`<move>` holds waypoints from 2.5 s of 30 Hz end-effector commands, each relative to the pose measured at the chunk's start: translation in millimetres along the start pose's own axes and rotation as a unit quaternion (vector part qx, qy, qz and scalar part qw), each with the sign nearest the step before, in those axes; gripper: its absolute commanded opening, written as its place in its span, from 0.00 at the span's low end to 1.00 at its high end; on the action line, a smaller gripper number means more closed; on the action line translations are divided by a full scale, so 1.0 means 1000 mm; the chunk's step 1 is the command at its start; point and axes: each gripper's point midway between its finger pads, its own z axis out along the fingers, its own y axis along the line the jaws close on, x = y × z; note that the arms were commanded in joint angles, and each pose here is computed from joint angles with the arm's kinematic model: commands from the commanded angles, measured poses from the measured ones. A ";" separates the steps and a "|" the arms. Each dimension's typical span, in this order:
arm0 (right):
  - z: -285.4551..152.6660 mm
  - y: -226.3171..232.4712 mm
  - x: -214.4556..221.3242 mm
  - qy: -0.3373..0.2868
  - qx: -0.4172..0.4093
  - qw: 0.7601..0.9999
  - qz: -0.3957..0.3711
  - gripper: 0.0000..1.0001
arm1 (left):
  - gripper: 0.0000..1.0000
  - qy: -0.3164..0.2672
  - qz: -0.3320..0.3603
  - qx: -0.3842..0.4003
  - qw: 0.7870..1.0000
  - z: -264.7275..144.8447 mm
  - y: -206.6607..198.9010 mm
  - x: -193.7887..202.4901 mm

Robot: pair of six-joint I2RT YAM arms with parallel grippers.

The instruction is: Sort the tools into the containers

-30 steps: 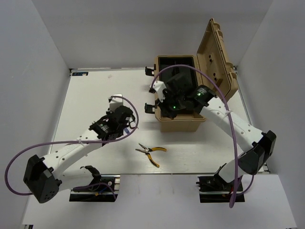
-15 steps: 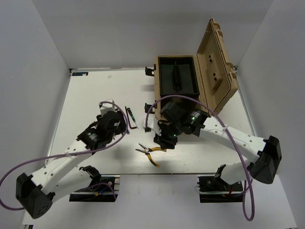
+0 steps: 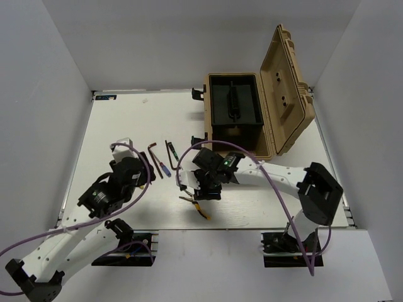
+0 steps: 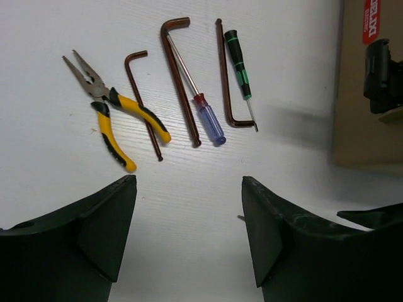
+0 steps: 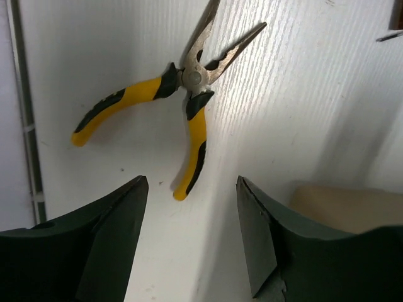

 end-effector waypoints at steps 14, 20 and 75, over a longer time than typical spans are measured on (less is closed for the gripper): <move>0.054 -0.022 -0.004 0.029 -0.018 0.999 -0.015 0.62 | 0.78 -0.053 -0.044 -0.052 0.996 -0.034 0.046 -0.016; 0.064 -0.008 0.011 0.042 -0.050 0.998 -0.018 0.58 | 0.78 -0.056 -0.048 -0.055 0.996 -0.032 0.047 -0.015; -0.265 -0.183 -0.019 -0.033 0.418 0.902 0.099 0.00 | 0.75 0.034 -0.107 -0.189 0.976 0.081 0.049 0.066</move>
